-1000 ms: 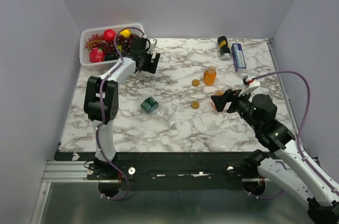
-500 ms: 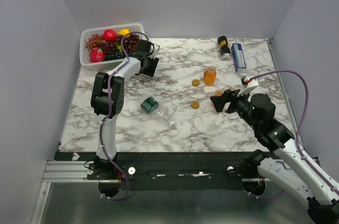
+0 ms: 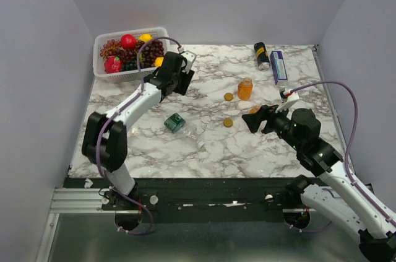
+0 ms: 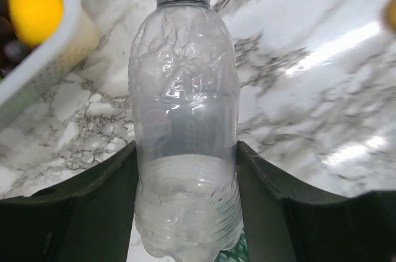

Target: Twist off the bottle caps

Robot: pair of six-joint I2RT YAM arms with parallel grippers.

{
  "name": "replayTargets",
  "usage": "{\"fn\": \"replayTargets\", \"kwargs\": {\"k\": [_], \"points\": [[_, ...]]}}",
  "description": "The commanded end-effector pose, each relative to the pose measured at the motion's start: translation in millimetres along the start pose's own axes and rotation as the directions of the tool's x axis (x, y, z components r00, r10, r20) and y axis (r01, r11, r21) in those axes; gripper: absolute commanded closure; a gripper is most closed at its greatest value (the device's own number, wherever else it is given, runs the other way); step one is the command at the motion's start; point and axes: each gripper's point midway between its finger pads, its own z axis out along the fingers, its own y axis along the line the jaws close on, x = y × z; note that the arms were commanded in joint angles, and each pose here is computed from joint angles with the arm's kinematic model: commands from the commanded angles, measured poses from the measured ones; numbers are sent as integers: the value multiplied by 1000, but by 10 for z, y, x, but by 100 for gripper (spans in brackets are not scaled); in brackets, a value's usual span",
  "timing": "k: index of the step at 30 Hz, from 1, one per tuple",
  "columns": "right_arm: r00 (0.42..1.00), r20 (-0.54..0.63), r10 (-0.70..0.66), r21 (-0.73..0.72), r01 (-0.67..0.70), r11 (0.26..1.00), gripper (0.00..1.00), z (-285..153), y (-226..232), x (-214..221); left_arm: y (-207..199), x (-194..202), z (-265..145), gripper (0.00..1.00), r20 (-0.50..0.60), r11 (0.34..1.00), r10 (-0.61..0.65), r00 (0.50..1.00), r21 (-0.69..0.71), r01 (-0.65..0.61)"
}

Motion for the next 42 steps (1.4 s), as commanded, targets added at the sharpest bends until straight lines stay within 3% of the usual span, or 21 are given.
{"fn": "replayTargets", "kwargs": {"k": [1, 3, 5, 6, 8, 14, 22, 42], "points": [[994, 12, 109, -153, -106, 982, 17, -24, 362, -193, -406, -515, -871, 53, 270, 998, 54, 961, 24, -63], [983, 29, 183, -220, -173, 960, 17, -39, 512, -306, -734, -359, -1060, 53, 297, 992, 42, 954, 102, -76], [964, 49, 261, -286, -237, 928, 17, -59, 653, -451, -926, -428, -1448, 53, 398, 982, 4, 917, 172, -79], [958, 42, 284, -316, -256, 913, 17, -71, 716, -473, -1006, -244, -1452, 53, 383, 978, -19, 924, 199, -62], [932, 50, 359, -371, -316, 873, 17, -85, 820, -592, -1066, -254, -1747, 53, 456, 970, -53, 889, 233, -61], [865, 48, 500, -471, -422, 775, 23, -39, 936, -659, -1376, 94, -2111, 54, 485, 932, -82, 871, 346, -105], [872, 13, 490, -421, -440, 794, 29, 258, 1030, -562, -1774, 291, -2252, 54, 486, 883, -19, 874, 418, -213], [883, -28, 468, -440, -431, 787, 50, 349, 1143, -415, -1848, 361, -2253, 54, 476, 878, 5, 880, 419, -231]]}}
